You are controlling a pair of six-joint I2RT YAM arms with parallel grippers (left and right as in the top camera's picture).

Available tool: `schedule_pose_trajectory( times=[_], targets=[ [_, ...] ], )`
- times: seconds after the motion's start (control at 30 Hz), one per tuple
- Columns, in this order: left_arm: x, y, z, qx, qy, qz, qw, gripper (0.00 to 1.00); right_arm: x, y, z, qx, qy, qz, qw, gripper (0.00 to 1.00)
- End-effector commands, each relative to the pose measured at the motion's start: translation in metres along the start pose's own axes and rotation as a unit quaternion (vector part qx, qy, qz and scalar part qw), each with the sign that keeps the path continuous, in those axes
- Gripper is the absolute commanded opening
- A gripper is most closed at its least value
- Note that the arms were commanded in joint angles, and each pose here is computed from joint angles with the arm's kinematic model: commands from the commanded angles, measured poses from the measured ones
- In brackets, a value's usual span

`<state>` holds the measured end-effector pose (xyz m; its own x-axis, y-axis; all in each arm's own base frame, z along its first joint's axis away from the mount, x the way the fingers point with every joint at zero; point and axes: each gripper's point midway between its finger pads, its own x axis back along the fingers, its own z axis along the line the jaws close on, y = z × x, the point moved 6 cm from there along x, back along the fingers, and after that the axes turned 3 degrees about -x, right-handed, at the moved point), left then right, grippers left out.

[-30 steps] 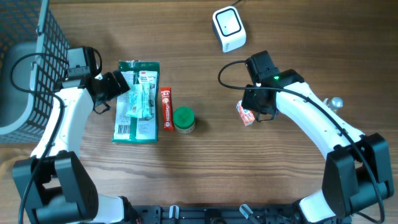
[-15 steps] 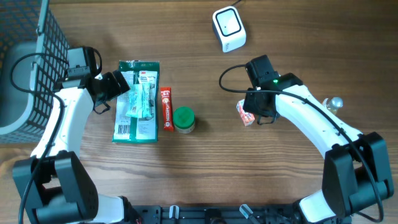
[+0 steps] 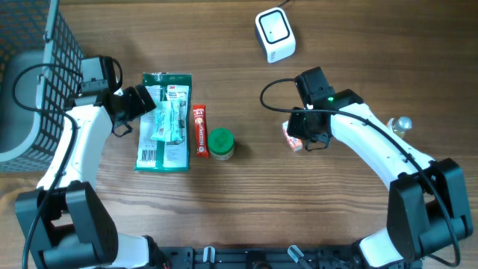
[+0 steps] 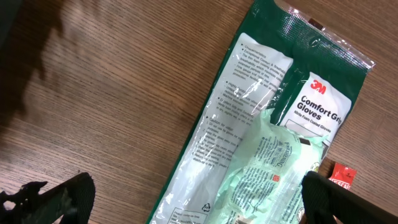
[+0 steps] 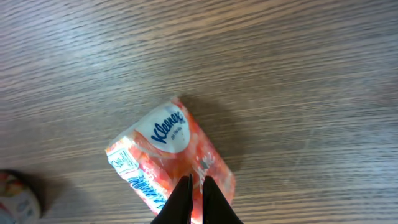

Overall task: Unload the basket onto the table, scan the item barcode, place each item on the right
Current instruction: 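Lower the right gripper onto the Kleenex pack and grasp it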

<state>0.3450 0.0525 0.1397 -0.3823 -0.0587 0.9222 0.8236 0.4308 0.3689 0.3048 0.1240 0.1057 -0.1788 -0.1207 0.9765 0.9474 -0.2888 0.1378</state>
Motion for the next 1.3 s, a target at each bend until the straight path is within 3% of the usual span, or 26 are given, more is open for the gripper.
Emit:
schedule_pose_trajectory(
  times=[0.0, 0.73, 0.9, 1.13, 1.27],
  targets=[
    [0.008, 0.006, -0.001, 0.004, -0.008, -0.015, 1.0, 1.0, -0.006, -0.006, 0.001, 0.004, 0.007, 0.018, 1.0, 0.09],
    [0.008, 0.006, -0.001, 0.004, -0.008, -0.015, 1.0, 1.0, -0.006, -0.003, 0.001, 0.007, 0.005, 0.009, 1.0, 0.1],
    [0.008, 0.006, -0.001, 0.004, -0.008, -0.015, 1.0, 1.0, -0.006, -0.001, 0.005, 0.091, 0.019, 0.005, 0.996, 0.22],
    [0.008, 0.006, -0.001, 0.004, -0.008, -0.015, 1.0, 1.0, -0.006, -0.009, 0.01, 0.227, 0.052, 0.027, 0.972, 0.26],
    [0.008, 0.006, -0.001, 0.004, -0.008, -0.015, 1.0, 1.0, -0.006, -0.015, 0.013, 0.261, 0.073, 0.038, 0.962, 0.25]
  ],
)
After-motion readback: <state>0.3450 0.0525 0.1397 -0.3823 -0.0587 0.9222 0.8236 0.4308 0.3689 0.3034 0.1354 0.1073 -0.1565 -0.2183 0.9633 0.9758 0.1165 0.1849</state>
